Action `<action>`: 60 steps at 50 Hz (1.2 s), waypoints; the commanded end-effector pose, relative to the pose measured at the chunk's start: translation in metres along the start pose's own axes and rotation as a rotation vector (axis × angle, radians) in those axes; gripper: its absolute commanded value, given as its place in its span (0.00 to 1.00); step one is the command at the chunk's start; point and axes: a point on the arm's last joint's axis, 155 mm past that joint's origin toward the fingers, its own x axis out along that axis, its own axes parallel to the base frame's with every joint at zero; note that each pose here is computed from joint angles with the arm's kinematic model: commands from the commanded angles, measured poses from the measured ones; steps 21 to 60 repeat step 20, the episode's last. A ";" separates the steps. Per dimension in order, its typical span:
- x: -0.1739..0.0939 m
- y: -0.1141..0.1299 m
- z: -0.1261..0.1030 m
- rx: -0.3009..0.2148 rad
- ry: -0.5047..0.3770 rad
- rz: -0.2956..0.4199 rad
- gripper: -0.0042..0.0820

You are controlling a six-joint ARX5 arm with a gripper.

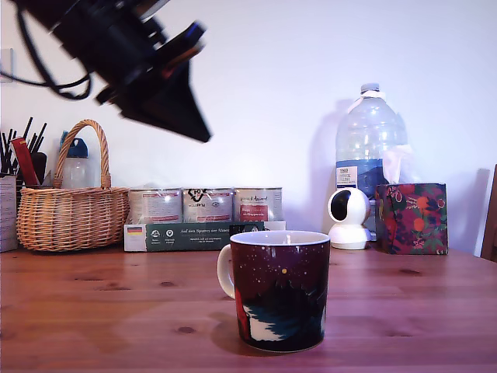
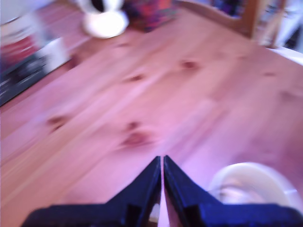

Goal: Pick up the coffee capsules from the table one by one and drop them inside the nearest coffee cup

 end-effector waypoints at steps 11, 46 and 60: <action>-0.024 0.043 -0.014 -0.068 -0.032 0.099 0.03; -0.044 0.065 -0.018 -0.101 -0.055 0.158 0.03; -0.044 0.065 -0.018 -0.101 -0.055 0.158 0.03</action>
